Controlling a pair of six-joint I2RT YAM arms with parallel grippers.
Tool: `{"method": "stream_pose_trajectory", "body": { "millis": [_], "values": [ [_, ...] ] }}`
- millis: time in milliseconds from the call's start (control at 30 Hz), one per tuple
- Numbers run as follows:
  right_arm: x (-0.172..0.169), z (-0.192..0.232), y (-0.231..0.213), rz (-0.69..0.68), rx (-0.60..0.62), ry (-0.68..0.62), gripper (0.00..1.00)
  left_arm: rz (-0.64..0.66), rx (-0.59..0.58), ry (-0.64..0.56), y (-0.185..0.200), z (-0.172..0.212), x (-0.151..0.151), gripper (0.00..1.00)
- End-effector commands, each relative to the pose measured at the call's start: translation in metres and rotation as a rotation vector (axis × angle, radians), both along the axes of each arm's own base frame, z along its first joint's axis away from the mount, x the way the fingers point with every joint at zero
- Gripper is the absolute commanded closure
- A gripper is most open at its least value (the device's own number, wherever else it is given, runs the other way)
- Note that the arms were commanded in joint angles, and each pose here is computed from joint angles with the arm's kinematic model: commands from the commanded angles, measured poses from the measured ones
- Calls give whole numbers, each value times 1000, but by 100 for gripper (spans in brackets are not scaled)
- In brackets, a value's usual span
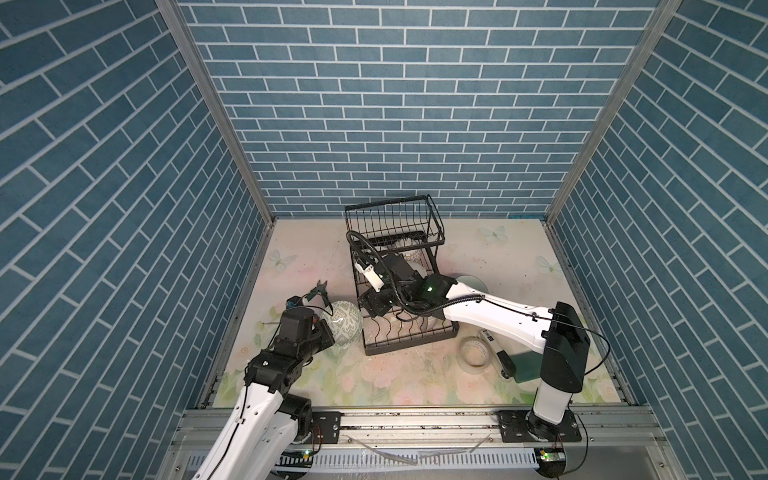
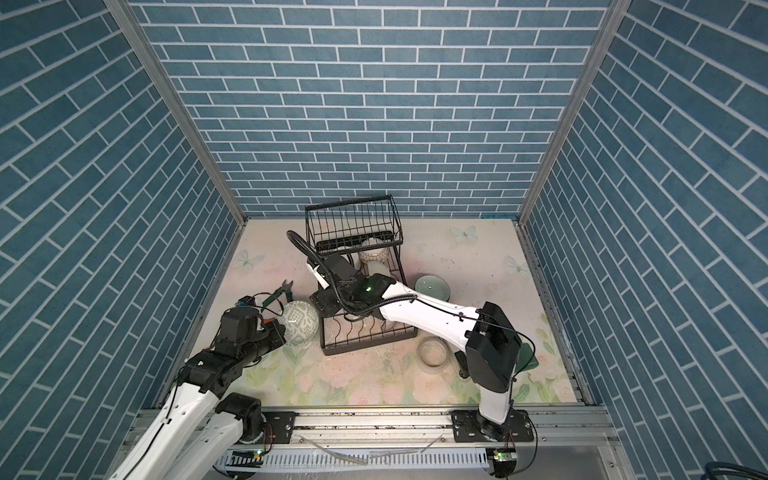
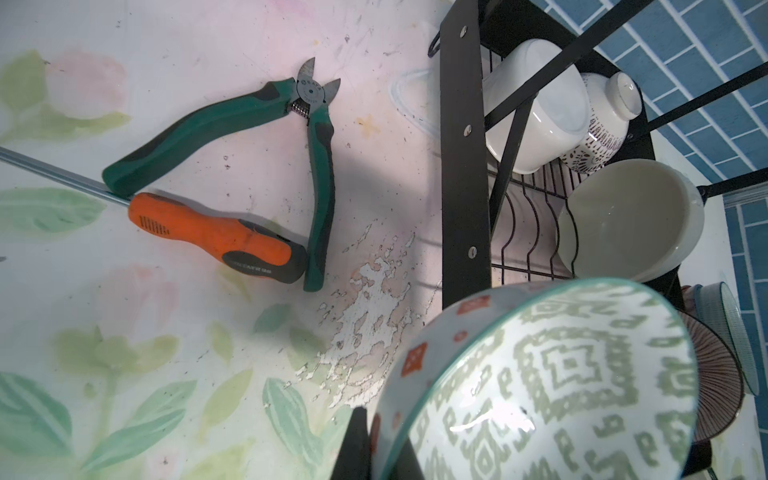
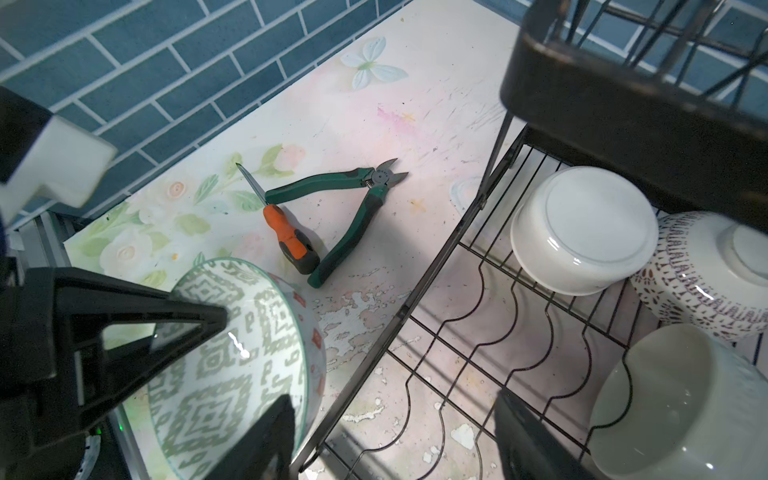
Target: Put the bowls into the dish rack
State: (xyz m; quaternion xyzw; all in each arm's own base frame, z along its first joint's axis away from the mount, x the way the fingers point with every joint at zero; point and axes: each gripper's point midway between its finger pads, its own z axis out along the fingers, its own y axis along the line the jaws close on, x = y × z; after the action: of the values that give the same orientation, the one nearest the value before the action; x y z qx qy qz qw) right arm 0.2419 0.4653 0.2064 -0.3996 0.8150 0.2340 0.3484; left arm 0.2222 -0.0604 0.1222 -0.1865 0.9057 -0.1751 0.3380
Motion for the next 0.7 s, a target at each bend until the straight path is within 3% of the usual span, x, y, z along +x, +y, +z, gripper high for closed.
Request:
{"method": "stream_pose_trajectory", "body": {
  "millis": [0, 667],
  "values": [
    [-4, 4, 9, -11, 31, 51, 30, -11, -62, -108, -10, 34, 19, 100],
    [4, -21, 8, -79, -24, 87, 53, -56, -101, -119, -30, 42, 42, 100]
  ]
}}
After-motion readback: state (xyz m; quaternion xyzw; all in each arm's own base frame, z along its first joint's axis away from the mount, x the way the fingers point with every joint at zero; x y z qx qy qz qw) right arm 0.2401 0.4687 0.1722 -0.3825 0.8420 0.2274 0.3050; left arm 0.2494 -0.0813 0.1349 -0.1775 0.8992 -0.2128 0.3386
